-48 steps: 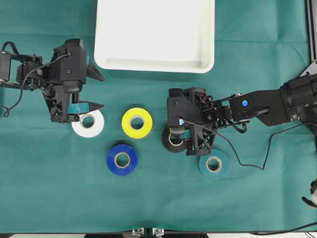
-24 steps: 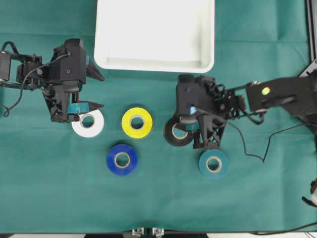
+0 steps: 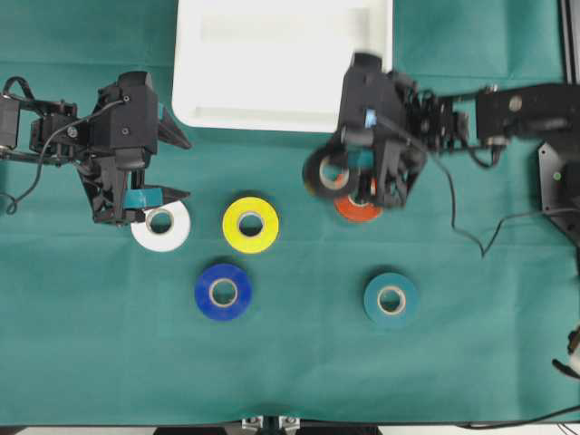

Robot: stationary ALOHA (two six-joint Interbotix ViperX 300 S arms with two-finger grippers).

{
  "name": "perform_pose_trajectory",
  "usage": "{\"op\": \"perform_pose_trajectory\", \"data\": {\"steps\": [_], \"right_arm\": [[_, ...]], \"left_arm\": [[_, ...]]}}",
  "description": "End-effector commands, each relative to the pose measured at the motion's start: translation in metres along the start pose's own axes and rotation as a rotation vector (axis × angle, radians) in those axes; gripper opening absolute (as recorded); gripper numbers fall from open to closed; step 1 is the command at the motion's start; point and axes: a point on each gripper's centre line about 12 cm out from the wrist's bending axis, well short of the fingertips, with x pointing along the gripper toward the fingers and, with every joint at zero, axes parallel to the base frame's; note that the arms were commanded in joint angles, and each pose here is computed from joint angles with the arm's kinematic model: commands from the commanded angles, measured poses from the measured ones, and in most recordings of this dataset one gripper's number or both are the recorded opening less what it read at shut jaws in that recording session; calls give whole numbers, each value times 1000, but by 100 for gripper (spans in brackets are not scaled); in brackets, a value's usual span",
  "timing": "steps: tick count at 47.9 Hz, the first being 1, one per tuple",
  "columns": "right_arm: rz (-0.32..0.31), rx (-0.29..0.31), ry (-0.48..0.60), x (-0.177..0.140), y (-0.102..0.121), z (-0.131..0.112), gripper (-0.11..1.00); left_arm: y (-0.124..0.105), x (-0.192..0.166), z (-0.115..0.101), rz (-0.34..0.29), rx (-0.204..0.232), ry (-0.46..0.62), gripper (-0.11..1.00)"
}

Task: Put the tape alternately from left to right into the white case.
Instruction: 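Lift black tape with right gripper and place it in the white tray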

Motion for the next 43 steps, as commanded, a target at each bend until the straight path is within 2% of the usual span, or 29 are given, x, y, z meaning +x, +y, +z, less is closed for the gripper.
{"op": "perform_pose_trajectory", "data": {"steps": [1,13,26,43], "right_arm": [[-29,16,-43,-9,-14,13,26],[-140,60,-65,-11,-64,22,26],[-253,110,-30,0,-116,19,26],[-312,123,-64,17,-156,32,26]], "left_arm": [[0,-3,10,0,-1,-32,59],[0,-3,11,0,1,-34,59],[0,-2,11,0,1,-32,59],[0,-2,13,0,1,-35,59]]}}
